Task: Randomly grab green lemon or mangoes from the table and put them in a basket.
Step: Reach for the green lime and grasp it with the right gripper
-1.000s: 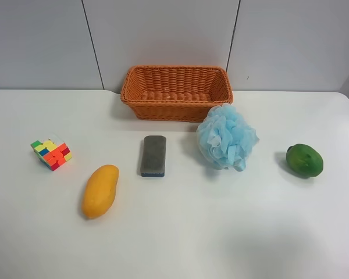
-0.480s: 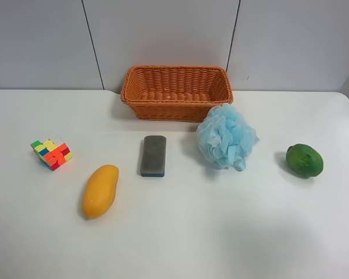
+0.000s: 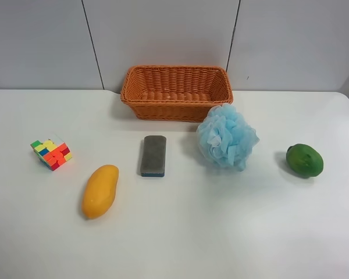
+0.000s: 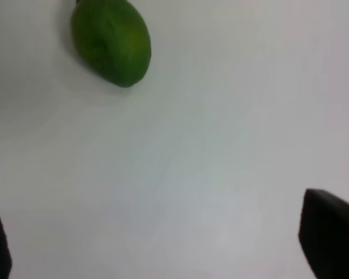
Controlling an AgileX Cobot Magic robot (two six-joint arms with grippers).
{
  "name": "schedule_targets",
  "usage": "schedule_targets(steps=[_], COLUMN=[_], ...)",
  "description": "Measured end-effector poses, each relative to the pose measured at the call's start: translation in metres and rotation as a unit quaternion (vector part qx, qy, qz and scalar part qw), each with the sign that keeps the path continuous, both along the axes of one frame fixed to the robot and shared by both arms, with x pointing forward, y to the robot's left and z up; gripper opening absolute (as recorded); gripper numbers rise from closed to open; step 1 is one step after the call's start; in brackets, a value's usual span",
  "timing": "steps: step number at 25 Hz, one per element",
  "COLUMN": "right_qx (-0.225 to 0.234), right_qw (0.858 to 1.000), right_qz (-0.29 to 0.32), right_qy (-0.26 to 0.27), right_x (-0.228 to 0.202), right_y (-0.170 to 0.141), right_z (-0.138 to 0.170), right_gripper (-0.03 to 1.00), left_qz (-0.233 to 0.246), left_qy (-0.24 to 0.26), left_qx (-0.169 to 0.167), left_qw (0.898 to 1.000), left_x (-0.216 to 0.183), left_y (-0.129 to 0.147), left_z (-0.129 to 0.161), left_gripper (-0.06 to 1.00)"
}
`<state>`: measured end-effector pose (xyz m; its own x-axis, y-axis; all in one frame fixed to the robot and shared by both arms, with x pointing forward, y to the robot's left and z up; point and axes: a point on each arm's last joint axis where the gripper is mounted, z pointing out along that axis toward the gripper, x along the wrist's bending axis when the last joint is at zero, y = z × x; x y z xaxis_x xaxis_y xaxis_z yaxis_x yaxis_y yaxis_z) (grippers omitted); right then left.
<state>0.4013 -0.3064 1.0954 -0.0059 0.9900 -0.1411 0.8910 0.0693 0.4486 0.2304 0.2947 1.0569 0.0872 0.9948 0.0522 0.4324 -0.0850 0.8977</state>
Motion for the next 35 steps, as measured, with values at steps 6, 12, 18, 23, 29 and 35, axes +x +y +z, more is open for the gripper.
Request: schedule_targets(steps=[6, 12, 18, 23, 29, 35], right_qx=[-0.014, -0.013, 0.004, 0.033, 0.025, 0.026], right_qw=[0.998, 0.992, 0.981, 0.977, 0.971, 0.963], right_qz=[0.023, 0.062, 0.086, 0.097, 0.118, 0.125], right_qy=[0.063, 0.109, 0.173, 0.188, 0.206, 0.237], right_x=[0.076, 0.130, 0.150, 0.161, 0.168, 0.173], right_y=[0.002, 0.006, 0.003, -0.005, -0.007, -0.007], right_z=[-0.028, -0.055, -0.098, -0.124, -0.154, -0.183], right_gripper=[0.99, 0.99, 0.99, 0.99, 0.99, 0.99], left_qz=[0.000, 0.000, 0.000, 0.000, 0.000, 0.000], left_qy=[0.000, 0.000, 0.000, 0.000, 0.000, 0.000], left_qx=[0.000, 0.000, 0.000, 0.000, 0.000, 0.000], left_qw=[1.000, 1.000, 1.000, 1.000, 1.000, 1.000], left_x=[0.000, 0.000, 0.000, 0.000, 0.000, 0.000], left_y=[0.000, 0.000, 0.000, 0.000, 0.000, 0.000], left_z=[0.000, 0.000, 0.000, 0.000, 0.000, 0.000], left_gripper=[0.99, 0.99, 0.99, 0.99, 0.99, 0.99])
